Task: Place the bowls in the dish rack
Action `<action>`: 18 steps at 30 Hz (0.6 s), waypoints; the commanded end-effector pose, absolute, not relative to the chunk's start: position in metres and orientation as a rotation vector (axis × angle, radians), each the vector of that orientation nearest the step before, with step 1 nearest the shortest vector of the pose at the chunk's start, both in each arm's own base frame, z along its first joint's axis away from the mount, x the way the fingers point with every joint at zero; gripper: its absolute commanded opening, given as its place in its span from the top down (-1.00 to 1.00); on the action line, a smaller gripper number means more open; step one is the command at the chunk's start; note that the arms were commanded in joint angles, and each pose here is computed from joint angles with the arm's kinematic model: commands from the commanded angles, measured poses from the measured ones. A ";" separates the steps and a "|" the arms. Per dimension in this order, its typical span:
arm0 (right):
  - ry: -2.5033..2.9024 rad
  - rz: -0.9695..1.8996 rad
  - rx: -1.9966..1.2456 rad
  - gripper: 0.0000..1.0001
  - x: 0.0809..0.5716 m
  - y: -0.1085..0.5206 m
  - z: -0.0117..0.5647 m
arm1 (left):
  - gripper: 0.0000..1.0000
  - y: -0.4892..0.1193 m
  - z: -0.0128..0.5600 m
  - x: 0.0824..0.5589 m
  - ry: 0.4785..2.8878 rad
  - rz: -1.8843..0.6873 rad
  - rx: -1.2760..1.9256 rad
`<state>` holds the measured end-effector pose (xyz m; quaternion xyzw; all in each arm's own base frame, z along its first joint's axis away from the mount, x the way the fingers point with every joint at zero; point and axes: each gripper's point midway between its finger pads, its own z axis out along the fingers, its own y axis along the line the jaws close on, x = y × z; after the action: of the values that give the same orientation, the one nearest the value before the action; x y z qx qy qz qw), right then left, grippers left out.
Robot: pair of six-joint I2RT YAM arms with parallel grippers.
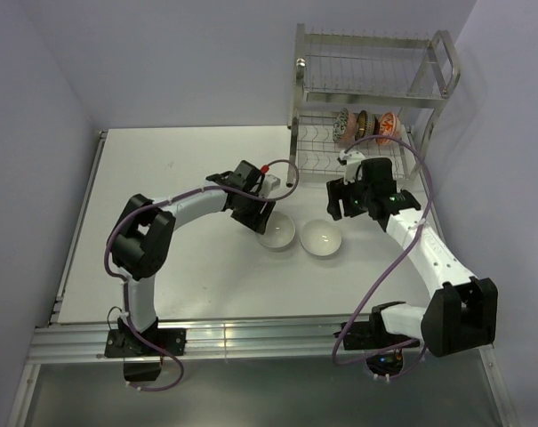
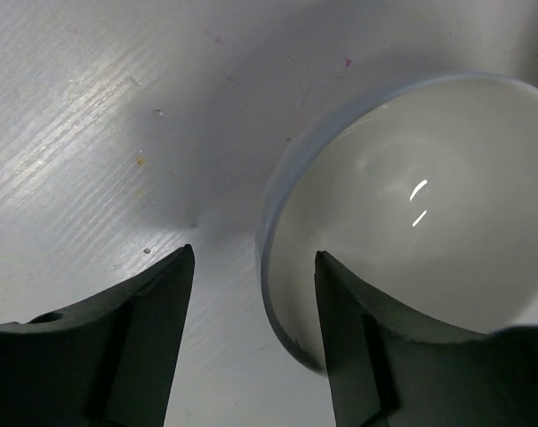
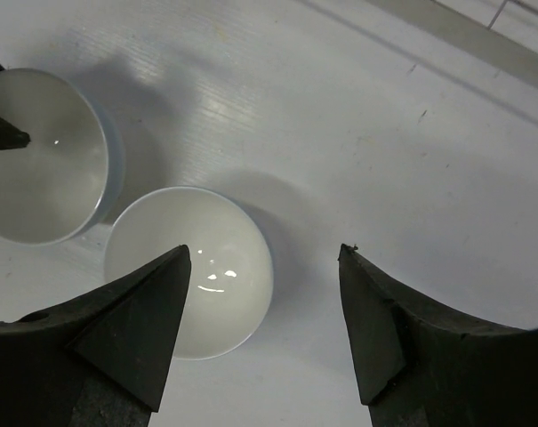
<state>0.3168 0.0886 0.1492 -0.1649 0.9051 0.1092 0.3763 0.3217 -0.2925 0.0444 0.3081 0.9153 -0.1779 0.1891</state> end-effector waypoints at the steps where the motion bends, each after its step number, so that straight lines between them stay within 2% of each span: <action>1: 2.274 0.357 -0.321 -0.49 0.320 0.098 0.157 | -0.22 -0.304 0.051 0.329 2.562 -0.535 0.827; 6: 2.265 0.394 -0.220 -0.48 0.329 0.102 0.159 | 0.16 -0.312 0.046 0.328 2.602 -0.583 0.769; 9: 2.262 0.380 -0.140 -0.40 0.338 0.100 0.162 | 0.39 -0.311 0.046 0.333 2.616 -0.556 0.709; 10: 2.263 0.387 -0.107 -0.35 0.340 0.101 0.163 | 0.52 -0.311 0.050 0.334 2.609 -0.558 0.694; 11: 2.251 0.372 -0.085 -0.33 0.345 0.100 0.167 | 0.85 -0.310 0.052 0.337 2.613 -0.554 0.652; 12: 2.242 0.374 -0.066 -0.32 0.347 0.101 0.170 | 0.99 -0.309 0.059 0.339 2.603 -0.548 0.628; 18: 2.177 0.486 -0.016 -0.32 0.352 0.131 0.196 | 0.99 -0.299 0.104 0.353 2.528 -0.560 0.438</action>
<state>0.3313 0.1113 0.1538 -0.0272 0.9072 0.1620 0.3874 0.3307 -0.2967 0.0419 0.2129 0.9438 -0.1776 0.1799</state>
